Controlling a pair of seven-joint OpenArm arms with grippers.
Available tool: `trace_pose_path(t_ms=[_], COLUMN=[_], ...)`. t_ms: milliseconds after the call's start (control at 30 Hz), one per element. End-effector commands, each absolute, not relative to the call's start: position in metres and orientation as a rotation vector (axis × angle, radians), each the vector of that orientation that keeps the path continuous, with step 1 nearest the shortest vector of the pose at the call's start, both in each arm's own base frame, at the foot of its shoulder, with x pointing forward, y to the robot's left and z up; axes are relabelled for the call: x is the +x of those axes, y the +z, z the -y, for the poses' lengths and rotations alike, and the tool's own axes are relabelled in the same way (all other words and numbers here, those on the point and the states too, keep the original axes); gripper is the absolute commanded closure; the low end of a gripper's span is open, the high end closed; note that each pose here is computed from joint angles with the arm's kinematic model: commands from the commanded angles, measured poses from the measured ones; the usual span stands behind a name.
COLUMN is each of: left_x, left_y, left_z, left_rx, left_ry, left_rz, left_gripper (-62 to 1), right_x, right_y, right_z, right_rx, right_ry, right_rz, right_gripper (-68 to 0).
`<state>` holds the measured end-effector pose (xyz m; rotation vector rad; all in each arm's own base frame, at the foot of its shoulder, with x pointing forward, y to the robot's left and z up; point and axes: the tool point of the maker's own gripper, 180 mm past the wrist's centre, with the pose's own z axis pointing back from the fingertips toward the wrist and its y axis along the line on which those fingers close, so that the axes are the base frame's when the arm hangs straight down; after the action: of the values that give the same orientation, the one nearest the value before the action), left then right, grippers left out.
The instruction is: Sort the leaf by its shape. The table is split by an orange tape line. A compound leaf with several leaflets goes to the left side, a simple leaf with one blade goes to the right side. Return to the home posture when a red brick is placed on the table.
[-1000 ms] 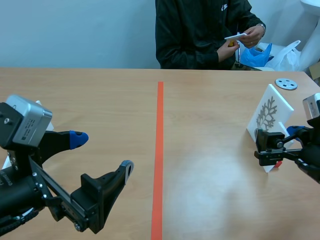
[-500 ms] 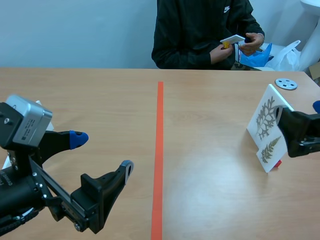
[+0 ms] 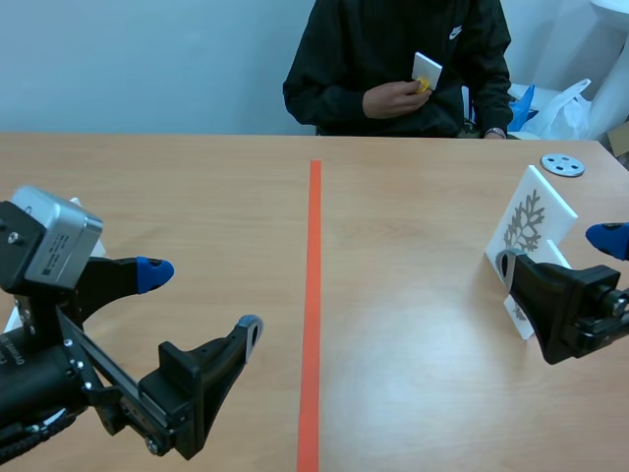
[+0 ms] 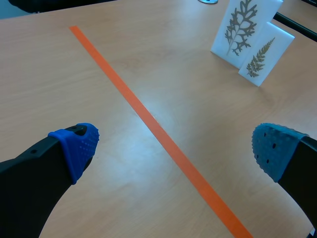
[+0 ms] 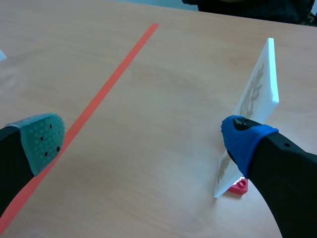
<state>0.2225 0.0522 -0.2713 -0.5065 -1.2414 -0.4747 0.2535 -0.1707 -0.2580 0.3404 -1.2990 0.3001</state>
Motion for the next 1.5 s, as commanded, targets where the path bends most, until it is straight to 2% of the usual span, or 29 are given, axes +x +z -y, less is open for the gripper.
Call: trace_pose_path(t_ms=[0, 267, 433, 900, 1467], left_x=[0.224, 0.224, 0.224, 0.224, 0.224], left_y=[-0.262, -0.262, -0.262, -0.262, -0.262], left_z=[-0.051, -0.051, -0.051, -0.051, -0.051], left_rx=[-0.516, -0.515, -0.515, -0.515, -0.515], left_ry=[-0.471, -0.471, -0.471, -0.47, -0.47], left_rz=[1.27, 1.27, 1.27, 1.27, 1.27], left_gripper=[-62.3, -62.3, -62.3, -62.3, -62.3], right_x=[0.257, 0.252, 0.246, 0.236, 0.237], right_y=[-0.244, -0.239, -0.251, -0.264, -0.262], right_z=[0.169, 0.163, 0.16, 0.107, 0.105], right_rx=[0.343, 0.311, 0.29, 0.396, 0.38], right_ry=[0.325, 0.326, 0.287, 0.297, 0.323], right_rz=[1.337, 1.318, 1.272, 1.214, 1.232], right_gripper=[-67.9, -67.9, -67.9, -67.9, -67.9])
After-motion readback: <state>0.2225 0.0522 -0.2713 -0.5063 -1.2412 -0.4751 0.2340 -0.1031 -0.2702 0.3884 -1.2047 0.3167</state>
